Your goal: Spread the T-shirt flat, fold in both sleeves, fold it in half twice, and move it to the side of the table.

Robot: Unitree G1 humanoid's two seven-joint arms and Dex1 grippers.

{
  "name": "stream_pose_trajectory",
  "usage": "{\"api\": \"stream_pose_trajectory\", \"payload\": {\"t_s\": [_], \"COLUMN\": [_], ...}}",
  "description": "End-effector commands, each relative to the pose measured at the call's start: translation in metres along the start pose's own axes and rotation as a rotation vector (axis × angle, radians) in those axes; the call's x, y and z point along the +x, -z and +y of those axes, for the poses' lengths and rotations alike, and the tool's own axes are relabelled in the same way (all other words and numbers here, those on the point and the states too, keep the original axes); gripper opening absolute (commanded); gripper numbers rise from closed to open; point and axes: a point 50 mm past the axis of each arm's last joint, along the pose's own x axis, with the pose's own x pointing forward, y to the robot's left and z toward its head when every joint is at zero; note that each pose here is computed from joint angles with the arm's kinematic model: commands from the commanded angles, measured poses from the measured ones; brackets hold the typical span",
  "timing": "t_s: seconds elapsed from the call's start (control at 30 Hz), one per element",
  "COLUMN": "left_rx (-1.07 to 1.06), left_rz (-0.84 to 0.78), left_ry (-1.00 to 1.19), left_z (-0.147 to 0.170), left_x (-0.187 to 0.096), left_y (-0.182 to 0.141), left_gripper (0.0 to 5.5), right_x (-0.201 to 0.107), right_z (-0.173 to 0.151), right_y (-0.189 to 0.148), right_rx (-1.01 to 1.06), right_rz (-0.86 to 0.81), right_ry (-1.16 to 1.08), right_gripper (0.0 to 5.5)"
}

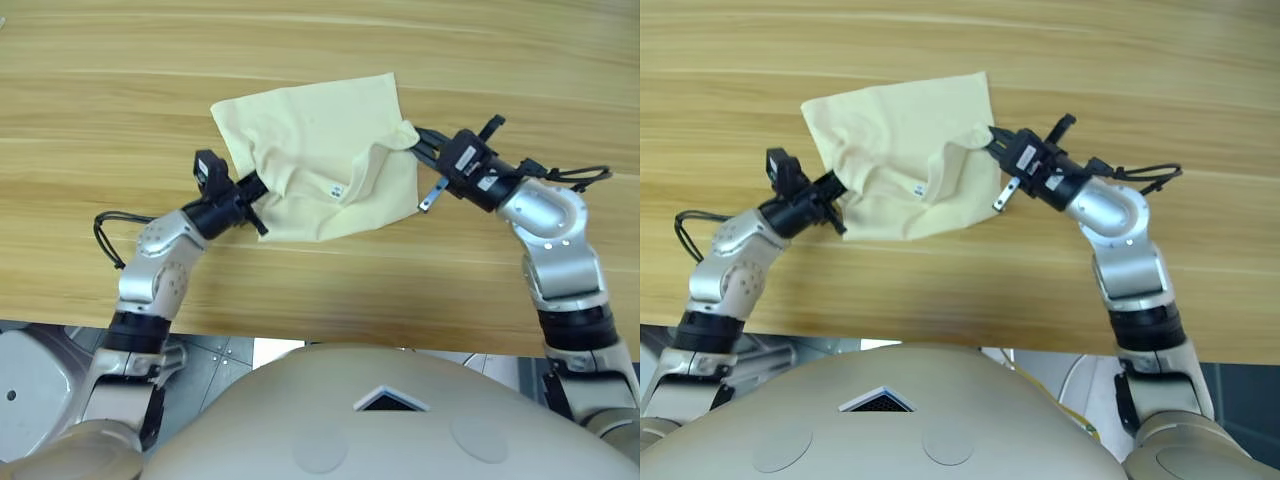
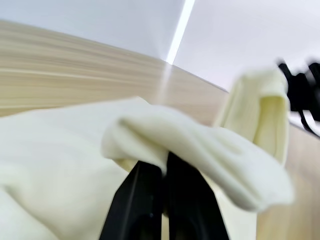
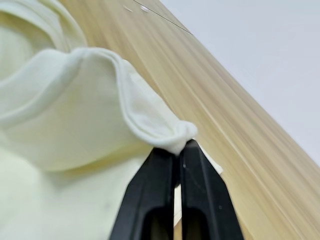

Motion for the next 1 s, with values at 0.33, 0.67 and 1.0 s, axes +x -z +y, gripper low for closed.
{"api": "stream_pose_trajectory", "payload": {"t_s": [0.33,0.67,1.0], "left_rx": [-0.311,-0.454,-0.562], "left_rz": [-0.085,-0.108,-0.157], "left_ry": [-0.258,-0.473,-0.549], "left_z": [0.036,0.047,0.051], "left_x": [0.023,0.037,0.043], "left_y": [-0.004,0.004,0.003], "left_gripper": [0.01,0.01,0.68], "right_x": [0.062,0.097,0.102], "right_z": [-0.02,-0.028,-0.041], "right_y": [0.011,0.015,0.044], "right_rx": [0.056,0.141,0.243], "right_rz": [-0.001,0.032,0.166], "right_ry": [0.142,0.208,0.364], "right_gripper": [0.0,0.0,0.7]}}
